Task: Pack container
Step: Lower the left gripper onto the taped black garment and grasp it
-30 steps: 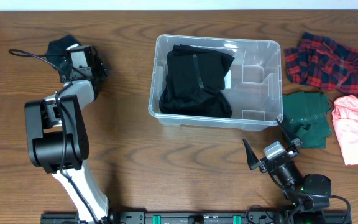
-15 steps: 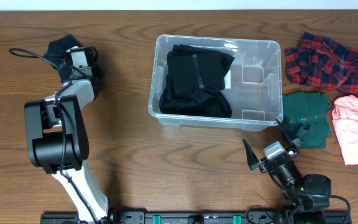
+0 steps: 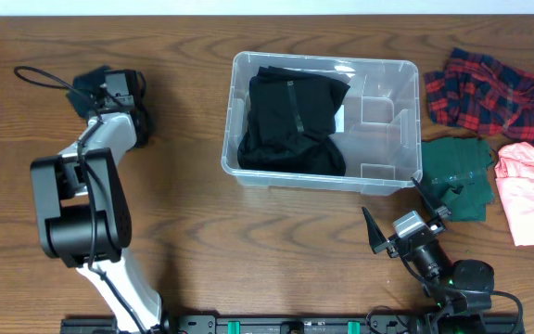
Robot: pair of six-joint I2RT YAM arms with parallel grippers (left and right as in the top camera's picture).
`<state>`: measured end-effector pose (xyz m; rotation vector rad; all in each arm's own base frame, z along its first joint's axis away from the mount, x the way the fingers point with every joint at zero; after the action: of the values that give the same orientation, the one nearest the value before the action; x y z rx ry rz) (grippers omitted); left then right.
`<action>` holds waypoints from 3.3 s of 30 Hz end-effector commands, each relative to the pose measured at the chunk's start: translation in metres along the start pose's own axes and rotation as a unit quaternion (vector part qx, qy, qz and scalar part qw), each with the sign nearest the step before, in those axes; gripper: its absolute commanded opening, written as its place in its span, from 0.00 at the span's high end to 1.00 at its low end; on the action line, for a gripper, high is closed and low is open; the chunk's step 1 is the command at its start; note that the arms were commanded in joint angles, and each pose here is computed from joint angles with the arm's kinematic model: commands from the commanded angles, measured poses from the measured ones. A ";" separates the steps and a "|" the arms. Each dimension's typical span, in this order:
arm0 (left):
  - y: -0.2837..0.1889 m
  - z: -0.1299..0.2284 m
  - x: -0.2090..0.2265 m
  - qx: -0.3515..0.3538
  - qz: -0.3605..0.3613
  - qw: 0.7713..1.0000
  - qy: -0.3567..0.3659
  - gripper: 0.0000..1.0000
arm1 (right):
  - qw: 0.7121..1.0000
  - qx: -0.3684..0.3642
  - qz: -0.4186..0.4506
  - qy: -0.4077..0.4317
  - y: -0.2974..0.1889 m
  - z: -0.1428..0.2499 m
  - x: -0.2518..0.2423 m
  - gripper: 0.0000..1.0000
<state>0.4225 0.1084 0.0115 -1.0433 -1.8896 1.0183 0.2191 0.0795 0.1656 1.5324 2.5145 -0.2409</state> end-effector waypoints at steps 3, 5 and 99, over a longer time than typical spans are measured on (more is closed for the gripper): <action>0.002 0.082 -0.012 0.153 0.054 0.986 0.035 0.64 | 1.000 -0.002 -0.005 -0.005 0.000 0.000 0.002 0.01; -0.005 0.096 -0.020 0.186 0.085 0.978 0.035 0.63 | 1.000 -0.002 -0.005 -0.005 0.000 0.000 0.002 0.01; -0.002 0.066 -0.037 0.143 0.110 0.980 -0.083 0.27 | 1.000 -0.002 -0.005 -0.005 0.000 0.000 0.002 0.01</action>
<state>0.4011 0.0638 0.0134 -1.0994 -1.8207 1.4254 0.2191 0.0795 0.1656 1.5324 2.5145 -0.2409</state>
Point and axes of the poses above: each gripper's point midway between its finger pads, its own y axis out along the fingers, its own x axis along the line the jaws close on, z = x × y, the point moved 1 cm from there along -y, back along the fingers, and after that the axes turned 10 degrees about y, right-handed, at the moved point
